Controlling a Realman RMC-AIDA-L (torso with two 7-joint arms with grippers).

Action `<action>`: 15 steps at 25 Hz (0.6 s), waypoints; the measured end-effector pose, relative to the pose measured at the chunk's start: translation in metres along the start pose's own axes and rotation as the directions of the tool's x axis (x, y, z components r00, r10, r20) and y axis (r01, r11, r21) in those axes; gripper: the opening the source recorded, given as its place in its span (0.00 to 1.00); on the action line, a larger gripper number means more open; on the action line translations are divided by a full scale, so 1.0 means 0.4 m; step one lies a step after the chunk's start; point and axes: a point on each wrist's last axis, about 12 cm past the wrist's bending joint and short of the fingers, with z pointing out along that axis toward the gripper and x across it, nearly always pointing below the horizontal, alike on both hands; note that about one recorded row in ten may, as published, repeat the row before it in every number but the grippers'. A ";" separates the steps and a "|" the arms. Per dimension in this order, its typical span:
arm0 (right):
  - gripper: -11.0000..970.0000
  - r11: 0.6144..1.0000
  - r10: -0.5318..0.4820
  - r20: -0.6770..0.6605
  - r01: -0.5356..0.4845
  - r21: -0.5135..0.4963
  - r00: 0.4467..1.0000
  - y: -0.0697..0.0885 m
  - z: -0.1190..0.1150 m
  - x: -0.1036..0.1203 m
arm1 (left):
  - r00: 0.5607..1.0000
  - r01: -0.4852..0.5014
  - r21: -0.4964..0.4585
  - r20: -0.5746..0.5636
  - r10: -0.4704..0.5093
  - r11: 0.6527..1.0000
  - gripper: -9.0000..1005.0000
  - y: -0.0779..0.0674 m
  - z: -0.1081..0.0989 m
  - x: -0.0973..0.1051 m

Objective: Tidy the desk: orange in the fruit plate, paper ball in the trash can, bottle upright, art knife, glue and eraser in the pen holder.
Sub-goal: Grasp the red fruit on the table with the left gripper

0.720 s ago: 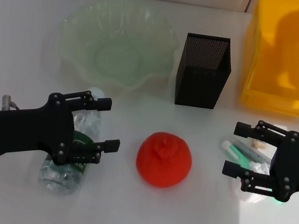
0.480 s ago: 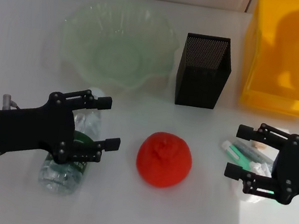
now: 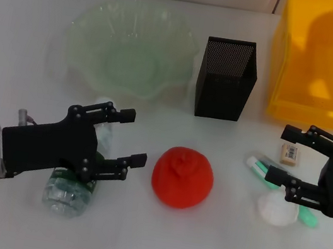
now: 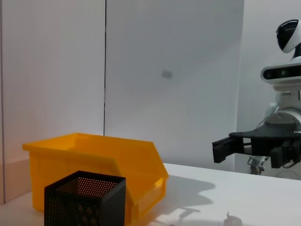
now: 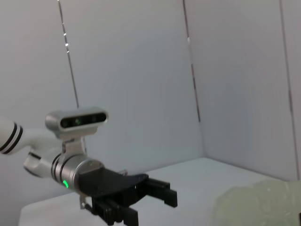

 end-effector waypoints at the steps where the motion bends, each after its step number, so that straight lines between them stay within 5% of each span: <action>1: 0.83 1.000 -0.004 0.001 0.004 0.008 1.000 0.001 -0.006 -0.001 | 1.000 0.000 0.003 -0.001 0.000 1.000 0.72 0.000 0.007 0.002; 15: 0.83 0.998 -0.027 0.033 0.025 0.061 0.999 0.007 -0.039 -0.009 | 0.997 0.006 0.073 -0.073 -0.001 0.997 0.68 -0.003 0.099 0.027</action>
